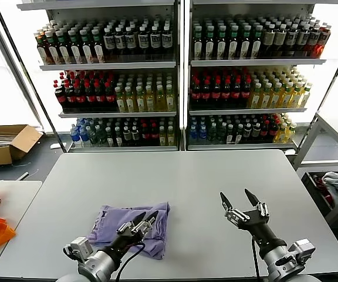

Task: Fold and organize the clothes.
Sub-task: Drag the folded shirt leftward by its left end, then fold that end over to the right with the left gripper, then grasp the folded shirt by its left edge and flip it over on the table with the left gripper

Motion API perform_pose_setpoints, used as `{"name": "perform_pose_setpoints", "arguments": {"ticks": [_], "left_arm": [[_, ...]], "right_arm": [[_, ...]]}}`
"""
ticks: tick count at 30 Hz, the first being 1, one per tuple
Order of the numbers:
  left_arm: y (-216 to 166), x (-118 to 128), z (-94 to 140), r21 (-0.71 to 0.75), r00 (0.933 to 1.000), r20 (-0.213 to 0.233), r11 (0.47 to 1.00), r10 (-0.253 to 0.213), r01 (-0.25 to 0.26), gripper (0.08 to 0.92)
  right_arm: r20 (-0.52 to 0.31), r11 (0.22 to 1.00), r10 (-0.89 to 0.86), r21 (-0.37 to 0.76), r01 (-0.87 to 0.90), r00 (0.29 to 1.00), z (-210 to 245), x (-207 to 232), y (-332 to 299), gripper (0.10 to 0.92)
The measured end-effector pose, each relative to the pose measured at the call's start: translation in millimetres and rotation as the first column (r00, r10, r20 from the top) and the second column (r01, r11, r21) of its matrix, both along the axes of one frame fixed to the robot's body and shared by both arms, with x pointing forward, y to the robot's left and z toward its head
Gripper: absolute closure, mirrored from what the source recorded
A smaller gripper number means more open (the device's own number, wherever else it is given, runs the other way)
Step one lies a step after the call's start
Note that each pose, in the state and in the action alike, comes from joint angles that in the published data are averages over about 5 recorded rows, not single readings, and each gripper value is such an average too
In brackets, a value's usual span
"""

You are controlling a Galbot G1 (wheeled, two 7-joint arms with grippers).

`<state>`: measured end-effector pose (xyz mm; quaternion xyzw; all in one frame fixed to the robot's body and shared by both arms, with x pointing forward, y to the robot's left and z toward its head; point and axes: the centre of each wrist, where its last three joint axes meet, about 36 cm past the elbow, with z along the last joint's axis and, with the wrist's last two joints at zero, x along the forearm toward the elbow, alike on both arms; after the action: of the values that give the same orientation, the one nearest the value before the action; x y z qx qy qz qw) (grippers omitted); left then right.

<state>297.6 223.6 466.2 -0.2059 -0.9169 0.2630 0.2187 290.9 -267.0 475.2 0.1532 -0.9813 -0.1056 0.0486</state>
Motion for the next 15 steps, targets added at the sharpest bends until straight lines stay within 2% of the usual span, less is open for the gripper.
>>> {"name": "perform_pose_setpoints", "arguments": {"ticks": [3, 7, 10, 15], "left_arm": [[18.6, 0.7, 12.1, 0.028, 0.9994, 0.03, 0.999, 0.018, -0.019, 0.313], [52.2, 9.4, 17.9, 0.119, 0.9962, 0.051, 0.99, 0.071, -0.076, 0.213], [75.2, 17.2, 12.6, 0.183, 0.9918, 0.035, 0.975, 0.122, -0.127, 0.182], [101.1, 27.3, -4.6, 0.254, 0.9794, -0.01, 0.948, 0.202, -0.193, 0.177]], "right_arm": [[0.007, 1.0, 0.002, 0.001, -0.002, 1.0, 1.7, -1.7, 1.1, 0.2], [0.013, 1.0, 0.001, 0.001, -0.001, 1.0, 2.7, -5.7, 2.5, 0.2], [0.011, 1.0, 0.0, 0.003, 0.0, 1.0, 2.6, -9.5, 4.8, 0.2], [0.013, 1.0, -0.002, 0.004, 0.002, 1.0, 1.7, -14.7, 8.4, 0.2]]}}
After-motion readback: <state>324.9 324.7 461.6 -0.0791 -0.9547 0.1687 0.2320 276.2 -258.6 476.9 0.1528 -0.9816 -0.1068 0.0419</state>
